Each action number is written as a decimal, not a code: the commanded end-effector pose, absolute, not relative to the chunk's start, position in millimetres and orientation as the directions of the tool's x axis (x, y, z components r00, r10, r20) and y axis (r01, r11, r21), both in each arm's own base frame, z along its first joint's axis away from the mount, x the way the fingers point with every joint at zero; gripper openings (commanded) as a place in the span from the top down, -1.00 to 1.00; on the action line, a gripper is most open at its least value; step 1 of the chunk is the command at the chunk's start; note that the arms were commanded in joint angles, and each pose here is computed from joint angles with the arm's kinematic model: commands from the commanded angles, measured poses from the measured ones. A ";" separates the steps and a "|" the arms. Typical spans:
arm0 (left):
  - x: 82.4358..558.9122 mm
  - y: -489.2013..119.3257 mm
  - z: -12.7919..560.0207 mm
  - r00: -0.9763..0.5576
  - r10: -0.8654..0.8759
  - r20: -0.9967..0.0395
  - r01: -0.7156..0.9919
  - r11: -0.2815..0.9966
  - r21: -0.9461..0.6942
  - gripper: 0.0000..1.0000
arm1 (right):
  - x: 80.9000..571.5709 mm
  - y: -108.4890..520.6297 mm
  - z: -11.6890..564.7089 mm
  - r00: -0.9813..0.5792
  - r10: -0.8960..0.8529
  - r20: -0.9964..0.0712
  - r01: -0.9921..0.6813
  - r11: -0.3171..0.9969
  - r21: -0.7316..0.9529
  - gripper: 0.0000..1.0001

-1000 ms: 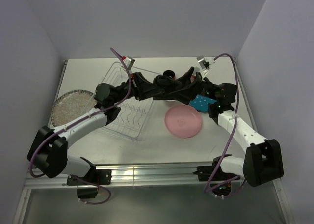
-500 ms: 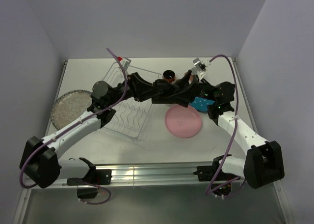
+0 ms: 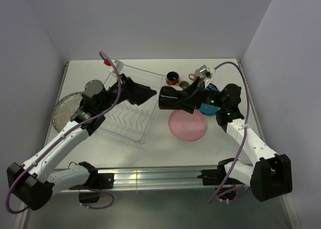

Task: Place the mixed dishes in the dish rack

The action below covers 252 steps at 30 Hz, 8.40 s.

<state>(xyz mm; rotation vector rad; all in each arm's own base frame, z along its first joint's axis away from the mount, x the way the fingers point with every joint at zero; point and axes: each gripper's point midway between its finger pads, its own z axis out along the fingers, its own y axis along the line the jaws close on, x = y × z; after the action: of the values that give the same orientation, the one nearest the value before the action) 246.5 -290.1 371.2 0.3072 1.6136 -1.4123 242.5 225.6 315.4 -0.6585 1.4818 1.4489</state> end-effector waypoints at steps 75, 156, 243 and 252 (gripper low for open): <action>199.9 -124.8 270.6 -0.083 -0.012 -0.996 0.473 0.880 -0.050 -0.59 | 440.0 362.0 119.1 0.100 -0.896 -0.433 -0.943 0.054 -0.328 -0.26; 202.6 -133.9 263.0 -0.105 0.021 -0.994 0.502 0.864 -0.035 -0.61 | 430.2 315.2 132.4 -0.020 -0.819 -0.574 -0.971 0.153 -0.185 -0.86; 193.3 -134.4 270.7 -0.052 -0.003 -0.999 0.539 0.842 -0.031 -0.62 | 451.2 341.6 133.2 0.435 -0.897 0.077 -0.763 -0.413 -0.497 -0.68; 193.2 -133.9 270.6 -0.052 -0.003 -0.999 0.537 0.843 -0.031 -0.62 | 453.6 350.6 134.6 0.443 -0.894 0.068 -0.748 -0.411 -0.521 -0.82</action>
<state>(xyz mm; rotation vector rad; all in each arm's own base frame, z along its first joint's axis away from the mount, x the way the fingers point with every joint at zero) 193.8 -132.7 260.7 0.4348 1.6218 -0.4499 448.6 335.2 118.7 -2.3386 1.4463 -0.4582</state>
